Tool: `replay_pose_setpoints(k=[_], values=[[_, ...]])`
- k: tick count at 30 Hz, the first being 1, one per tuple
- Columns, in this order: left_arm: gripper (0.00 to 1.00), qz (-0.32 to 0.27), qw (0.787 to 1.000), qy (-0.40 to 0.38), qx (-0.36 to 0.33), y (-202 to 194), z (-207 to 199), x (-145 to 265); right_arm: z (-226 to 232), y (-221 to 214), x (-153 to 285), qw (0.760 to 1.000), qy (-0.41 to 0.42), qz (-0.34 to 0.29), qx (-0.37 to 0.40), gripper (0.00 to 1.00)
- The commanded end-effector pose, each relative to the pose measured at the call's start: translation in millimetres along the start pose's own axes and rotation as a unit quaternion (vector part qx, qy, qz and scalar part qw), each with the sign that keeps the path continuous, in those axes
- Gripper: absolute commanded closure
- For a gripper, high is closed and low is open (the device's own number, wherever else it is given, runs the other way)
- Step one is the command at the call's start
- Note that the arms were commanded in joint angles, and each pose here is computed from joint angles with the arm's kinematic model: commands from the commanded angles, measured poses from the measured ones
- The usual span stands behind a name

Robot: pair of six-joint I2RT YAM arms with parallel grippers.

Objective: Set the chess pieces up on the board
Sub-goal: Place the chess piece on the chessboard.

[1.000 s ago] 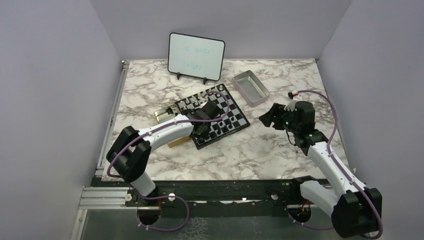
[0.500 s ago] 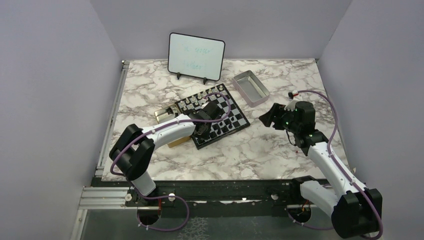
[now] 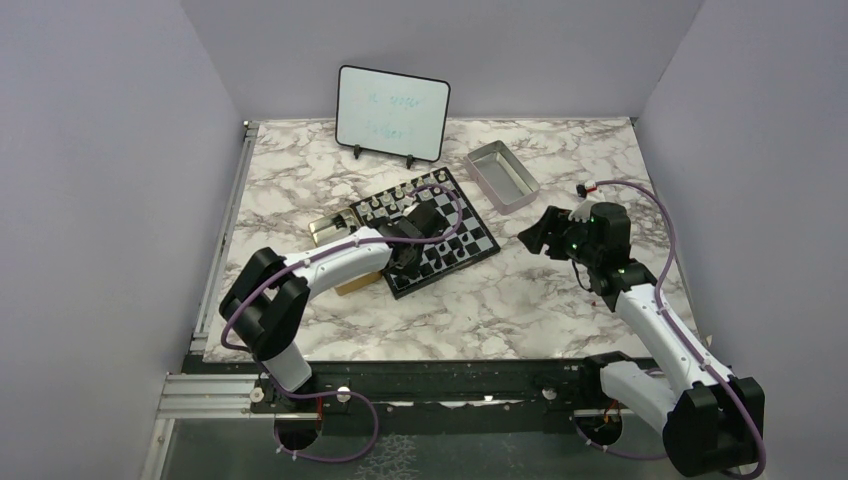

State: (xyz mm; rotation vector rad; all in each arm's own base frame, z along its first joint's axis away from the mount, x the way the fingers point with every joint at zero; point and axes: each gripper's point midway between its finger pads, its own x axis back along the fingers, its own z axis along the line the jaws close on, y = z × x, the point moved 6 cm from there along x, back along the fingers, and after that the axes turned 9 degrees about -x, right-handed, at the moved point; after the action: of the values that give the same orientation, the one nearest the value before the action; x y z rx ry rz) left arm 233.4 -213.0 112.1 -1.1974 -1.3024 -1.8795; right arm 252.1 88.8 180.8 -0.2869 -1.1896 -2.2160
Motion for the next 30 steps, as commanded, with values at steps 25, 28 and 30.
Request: replay_pose_setpoints(k=[25, 28, 30], values=[[0.68, -0.084, 0.985, 0.065, 0.139, 64, 160, 23, 18, 4, -11, 0.997, 0.071, 0.017, -0.019, 0.3], [0.72, -0.08, 0.984, 0.055, 0.149, 65, 170, 7, 19, 5, -9, 0.997, 0.073, 0.014, -0.022, 0.3], [0.73, -0.079, 0.984, 0.055, 0.152, 66, 174, -1, 20, 5, -8, 0.997, 0.076, 0.013, -0.024, 0.3]])
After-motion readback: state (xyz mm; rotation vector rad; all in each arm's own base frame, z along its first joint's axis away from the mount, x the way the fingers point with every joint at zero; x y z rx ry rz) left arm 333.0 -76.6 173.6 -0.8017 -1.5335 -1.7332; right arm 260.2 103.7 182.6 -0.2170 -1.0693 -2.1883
